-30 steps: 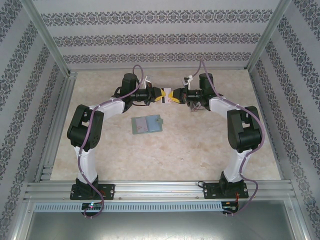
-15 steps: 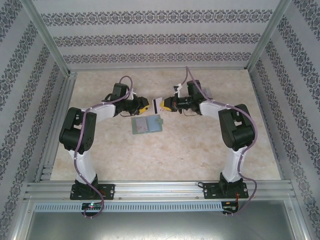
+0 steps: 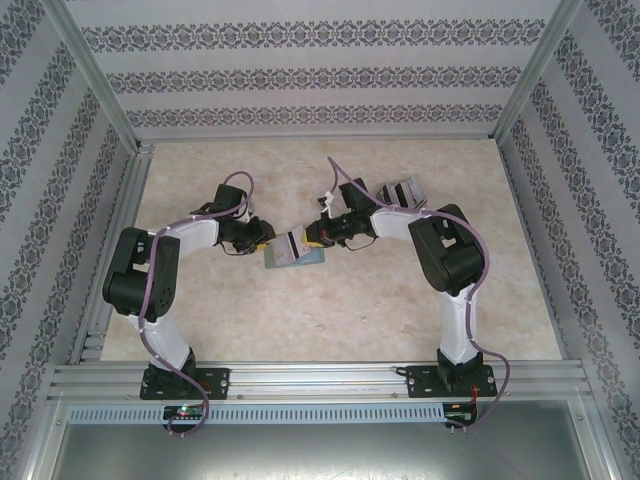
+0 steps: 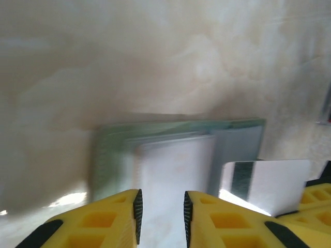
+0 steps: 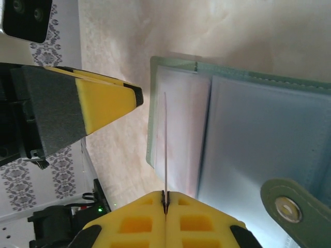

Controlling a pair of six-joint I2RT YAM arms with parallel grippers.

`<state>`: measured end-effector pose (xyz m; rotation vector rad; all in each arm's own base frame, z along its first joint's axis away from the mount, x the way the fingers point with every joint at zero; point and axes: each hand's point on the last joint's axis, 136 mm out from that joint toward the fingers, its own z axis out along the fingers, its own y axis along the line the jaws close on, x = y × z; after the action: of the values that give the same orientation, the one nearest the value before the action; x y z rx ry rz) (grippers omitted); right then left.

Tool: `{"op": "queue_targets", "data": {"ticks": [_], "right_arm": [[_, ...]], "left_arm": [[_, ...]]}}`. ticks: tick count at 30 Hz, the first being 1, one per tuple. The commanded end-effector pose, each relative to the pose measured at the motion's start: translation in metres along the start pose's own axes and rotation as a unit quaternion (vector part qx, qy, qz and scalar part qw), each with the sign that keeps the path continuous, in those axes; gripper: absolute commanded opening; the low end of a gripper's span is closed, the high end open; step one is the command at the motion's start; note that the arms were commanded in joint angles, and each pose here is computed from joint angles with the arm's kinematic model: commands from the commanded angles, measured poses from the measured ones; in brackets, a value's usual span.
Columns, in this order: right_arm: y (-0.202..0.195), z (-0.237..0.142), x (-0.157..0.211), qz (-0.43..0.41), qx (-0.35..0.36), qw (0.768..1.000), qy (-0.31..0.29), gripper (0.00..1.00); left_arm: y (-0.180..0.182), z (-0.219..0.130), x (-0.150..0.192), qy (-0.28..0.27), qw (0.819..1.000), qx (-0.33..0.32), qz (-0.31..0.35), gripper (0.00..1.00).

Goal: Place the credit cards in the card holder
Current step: Insert the credit card into the card slot.

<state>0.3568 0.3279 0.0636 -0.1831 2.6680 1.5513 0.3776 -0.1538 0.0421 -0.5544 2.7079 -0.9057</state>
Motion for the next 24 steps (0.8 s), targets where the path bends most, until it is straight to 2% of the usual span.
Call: {"op": "queue_targets", "data": {"ticks": [1,12,24], "right_arm": [[-0.006,0.001,-0.001,-0.019,0.019,1.000,0.001,0.05],[-0.013,0.006,0.002,-0.013,0.024,1.000,0.013,0.06],[-0.002,0.006,0.003,-0.023,0.010,1.000,0.017,0.06]], "left_arm": [[0.016,-0.008,0.004,-0.004,0.999,-0.031,0.006,0.30],[0.023,0.003,0.013,0.016,1.000,-0.024,-0.006,0.29],[0.027,0.007,0.016,0.023,0.999,-0.026,-0.005,0.28]]}}
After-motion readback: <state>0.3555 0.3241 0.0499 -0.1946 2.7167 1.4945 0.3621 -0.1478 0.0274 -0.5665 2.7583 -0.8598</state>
